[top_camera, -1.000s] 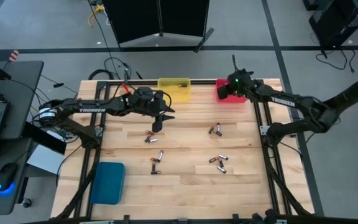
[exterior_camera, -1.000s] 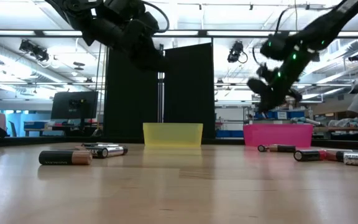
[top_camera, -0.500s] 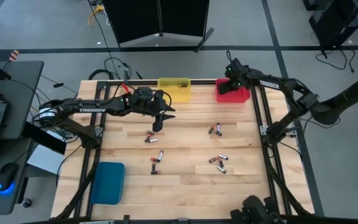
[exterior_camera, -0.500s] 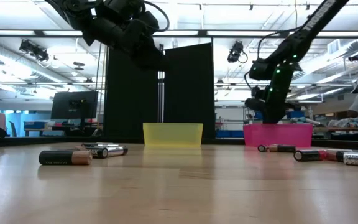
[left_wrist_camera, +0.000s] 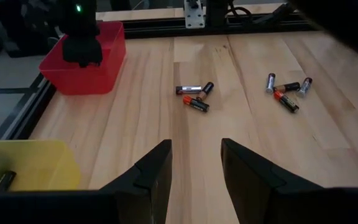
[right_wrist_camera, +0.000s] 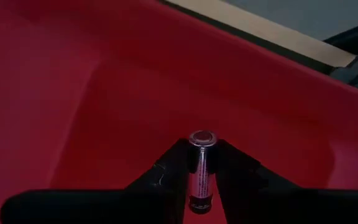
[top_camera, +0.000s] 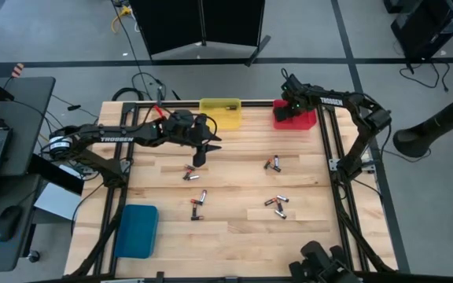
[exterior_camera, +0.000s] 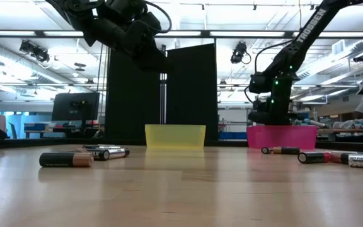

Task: Sort batteries
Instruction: Put the silver battery into the red bin, then put the black-red battery into the blue bin

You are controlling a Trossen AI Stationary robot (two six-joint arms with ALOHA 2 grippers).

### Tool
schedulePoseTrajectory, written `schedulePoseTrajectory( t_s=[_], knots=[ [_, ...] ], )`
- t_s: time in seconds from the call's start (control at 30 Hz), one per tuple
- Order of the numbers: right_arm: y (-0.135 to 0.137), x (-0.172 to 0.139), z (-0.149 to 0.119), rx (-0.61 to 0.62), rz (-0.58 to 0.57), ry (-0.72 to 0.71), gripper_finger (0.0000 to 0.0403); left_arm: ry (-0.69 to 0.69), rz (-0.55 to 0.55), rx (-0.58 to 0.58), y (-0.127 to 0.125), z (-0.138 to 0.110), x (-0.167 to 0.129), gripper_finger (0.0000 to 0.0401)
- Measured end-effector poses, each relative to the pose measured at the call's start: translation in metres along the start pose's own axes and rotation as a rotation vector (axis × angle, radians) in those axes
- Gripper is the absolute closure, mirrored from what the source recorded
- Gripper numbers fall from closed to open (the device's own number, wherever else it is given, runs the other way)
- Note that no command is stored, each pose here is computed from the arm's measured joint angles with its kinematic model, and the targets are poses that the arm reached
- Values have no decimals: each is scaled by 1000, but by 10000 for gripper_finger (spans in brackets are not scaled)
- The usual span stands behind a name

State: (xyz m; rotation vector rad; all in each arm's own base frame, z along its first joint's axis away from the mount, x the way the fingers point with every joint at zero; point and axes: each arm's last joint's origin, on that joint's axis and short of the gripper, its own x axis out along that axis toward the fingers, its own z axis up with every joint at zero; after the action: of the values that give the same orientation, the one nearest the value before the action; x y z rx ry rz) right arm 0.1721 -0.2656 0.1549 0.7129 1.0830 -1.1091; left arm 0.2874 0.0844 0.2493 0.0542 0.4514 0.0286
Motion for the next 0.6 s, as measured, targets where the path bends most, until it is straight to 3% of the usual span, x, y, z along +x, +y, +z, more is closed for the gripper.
schedulePoseTrajectory(
  t_s=[0.37, 0.47, 0.6],
  knots=[
    [-2, -42, -1, -111, 18, -86, 248, 9, -3, -9, -1, -1, 0, 254],
    [2, -60, -6, -187, 42, -108, 255, 13, -4, 6, -1, -1, 0, 254],
    [20, -80, -21, -302, 93, -158, 299, 26, -22, 20, -6, 0, -5, 264]
  ],
)
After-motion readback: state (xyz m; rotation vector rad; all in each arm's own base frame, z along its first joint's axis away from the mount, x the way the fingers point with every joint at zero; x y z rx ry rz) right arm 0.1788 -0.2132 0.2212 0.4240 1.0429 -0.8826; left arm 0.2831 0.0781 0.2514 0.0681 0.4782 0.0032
